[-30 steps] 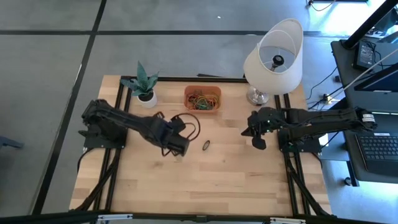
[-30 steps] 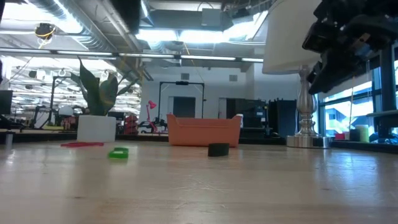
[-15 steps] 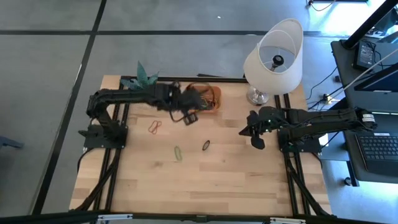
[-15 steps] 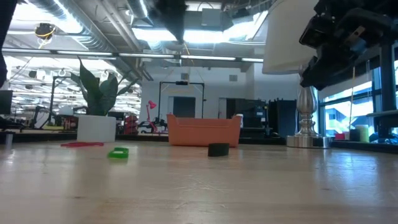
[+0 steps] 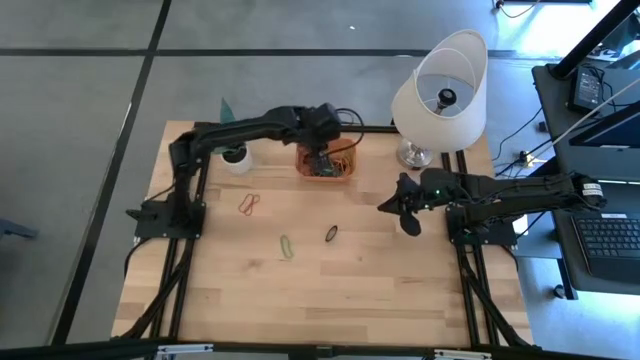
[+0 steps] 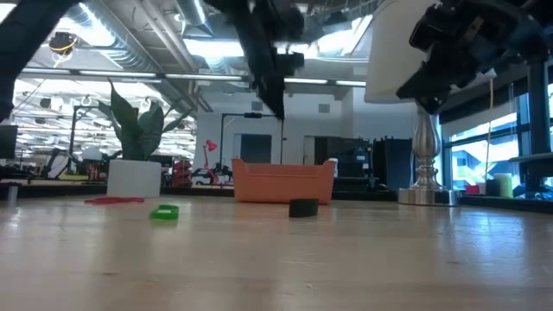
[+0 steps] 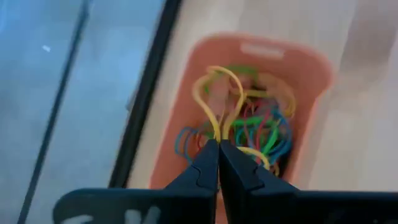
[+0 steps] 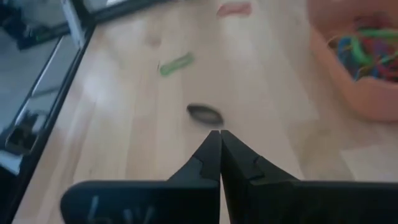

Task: Pick and place rubber bands into bin
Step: Put the yellow rubber band into the orange bin, then put the black rubber band into the orange bin

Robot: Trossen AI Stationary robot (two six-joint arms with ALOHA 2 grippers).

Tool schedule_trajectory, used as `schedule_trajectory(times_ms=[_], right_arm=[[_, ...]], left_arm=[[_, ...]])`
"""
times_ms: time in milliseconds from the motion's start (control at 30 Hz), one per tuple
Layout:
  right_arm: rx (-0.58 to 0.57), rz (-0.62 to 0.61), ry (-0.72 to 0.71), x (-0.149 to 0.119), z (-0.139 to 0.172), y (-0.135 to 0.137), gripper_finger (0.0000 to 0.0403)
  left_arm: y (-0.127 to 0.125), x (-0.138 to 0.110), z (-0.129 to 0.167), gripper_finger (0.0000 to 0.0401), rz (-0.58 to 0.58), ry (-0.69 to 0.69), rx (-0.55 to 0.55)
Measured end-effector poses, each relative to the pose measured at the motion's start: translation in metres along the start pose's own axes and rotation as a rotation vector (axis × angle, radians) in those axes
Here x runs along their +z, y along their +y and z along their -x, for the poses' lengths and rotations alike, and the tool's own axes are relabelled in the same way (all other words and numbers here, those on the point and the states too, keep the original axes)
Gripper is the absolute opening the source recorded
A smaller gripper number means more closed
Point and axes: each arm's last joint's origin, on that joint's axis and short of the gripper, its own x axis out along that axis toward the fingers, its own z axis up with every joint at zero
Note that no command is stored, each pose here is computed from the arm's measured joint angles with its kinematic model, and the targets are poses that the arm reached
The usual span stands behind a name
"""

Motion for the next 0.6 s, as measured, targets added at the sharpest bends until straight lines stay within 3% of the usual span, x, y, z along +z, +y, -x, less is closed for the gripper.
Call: schedule_trajectory(times_ms=[333, 600], right_arm=[[-0.061, -0.095, -0.084, 0.007, 0.0, -0.001, 0.0004], [-0.081, -0.15, -0.093, 0.007, 0.0, -0.002, 0.0004]], left_arm=[[0.003, -0.019, -0.103, 0.0007, -0.032, 0.16, -0.14], [0.002, -0.021, -0.115, 0.0098, -0.017, 0.16, -0.174]])
